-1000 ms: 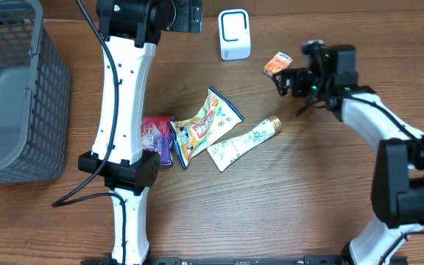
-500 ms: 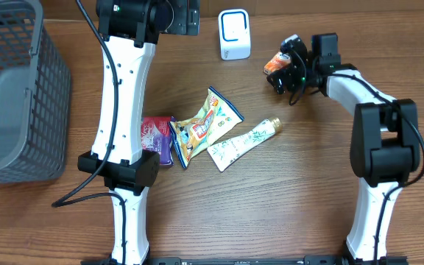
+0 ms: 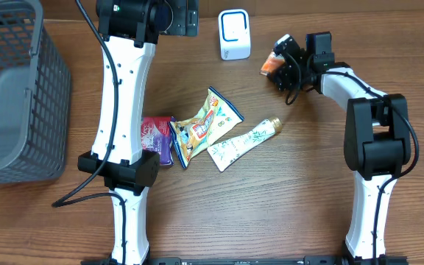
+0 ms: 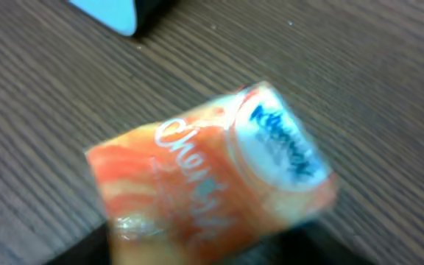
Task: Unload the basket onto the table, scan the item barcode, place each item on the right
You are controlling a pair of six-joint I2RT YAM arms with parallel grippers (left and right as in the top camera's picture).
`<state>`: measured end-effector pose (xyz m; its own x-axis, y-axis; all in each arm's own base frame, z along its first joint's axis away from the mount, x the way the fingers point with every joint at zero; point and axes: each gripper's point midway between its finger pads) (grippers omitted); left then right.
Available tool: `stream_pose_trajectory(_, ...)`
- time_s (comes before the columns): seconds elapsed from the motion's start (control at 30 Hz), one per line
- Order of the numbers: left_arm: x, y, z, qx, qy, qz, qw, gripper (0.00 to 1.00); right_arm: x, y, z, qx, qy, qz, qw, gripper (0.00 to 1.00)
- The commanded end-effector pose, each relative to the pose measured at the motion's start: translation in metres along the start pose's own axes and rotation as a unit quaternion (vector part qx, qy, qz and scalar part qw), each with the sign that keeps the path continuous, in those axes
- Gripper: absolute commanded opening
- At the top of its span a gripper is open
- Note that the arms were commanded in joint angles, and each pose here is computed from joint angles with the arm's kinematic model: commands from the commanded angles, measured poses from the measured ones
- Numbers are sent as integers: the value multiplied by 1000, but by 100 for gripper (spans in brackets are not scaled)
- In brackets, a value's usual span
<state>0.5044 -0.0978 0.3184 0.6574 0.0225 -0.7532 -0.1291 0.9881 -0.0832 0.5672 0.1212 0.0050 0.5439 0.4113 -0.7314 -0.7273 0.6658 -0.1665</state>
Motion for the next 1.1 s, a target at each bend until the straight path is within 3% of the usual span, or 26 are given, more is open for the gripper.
stream_pose_trajectory(0.0, 2, 5, -1, -11, 2, 10, 1000, 100, 12, -6, -10, -8, 10, -15, 1000, 39)
stream_pose_trajectory(0.2, 2, 7, -4, -13, 9, 13, 1000, 100, 11, -13, -18, -3, 32, -37, 999, 9)
stream_pose_trajectory(0.3, 2, 7, -4, -13, 9, 13, 1000, 100, 7, -21, -21, 19, 45, -60, 997, 6)
stream_pose_trajectory(0.33, 2, 7, -4, -13, 9, 13, 1000, 100, 5, -23, -20, 21, 44, -63, 997, 18)
stream_pose_trajectory(0.43, 2, 7, -4, -13, 9, 13, 1000, 100, 2, -28, -13, 18, 38, -73, 996, 100)
stream_pose_trajectory(0.57, 2, 9, -3, -20, 5, 21, 1000, 100, -5, -51, 2, 75, 19, -119, 990, 100)
stream_pose_trajectory(0.87, 2, 8, 3, -36, -7, 20, 999, 100, -17, -70, 49, 192, -57, -134, 971, 100)
stream_pose_trajectory(0.9, 2, 8, 3, -34, -8, 20, 999, 100, -19, -73, 54, 205, -66, -136, 967, 93)
stream_pose_trajectory(0.93, 2, 8, 4, -32, -8, 20, 999, 100, -21, -75, 57, 214, -74, -138, 964, 80)
stream_pose_trajectory(1.03, 2, 8, 4, -29, -10, 19, 999, 100, -24, -81, 69, 224, -101, -143, 959, 17)
stream_pose_trajectory(1.07, 2, 8, 4, -28, -10, 19, 999, 100, -24, -81, 73, 221, -109, -140, 959, 9)
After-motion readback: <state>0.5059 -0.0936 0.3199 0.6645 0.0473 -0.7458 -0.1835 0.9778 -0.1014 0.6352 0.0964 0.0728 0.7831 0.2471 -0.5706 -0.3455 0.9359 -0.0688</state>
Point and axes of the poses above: each gripper's point midway between its finger pads, its own x axis out along the fingers, its own y axis along the line the jaws close on, z = x × y, and after that the axes turned 11 degrees about -x, right-handed
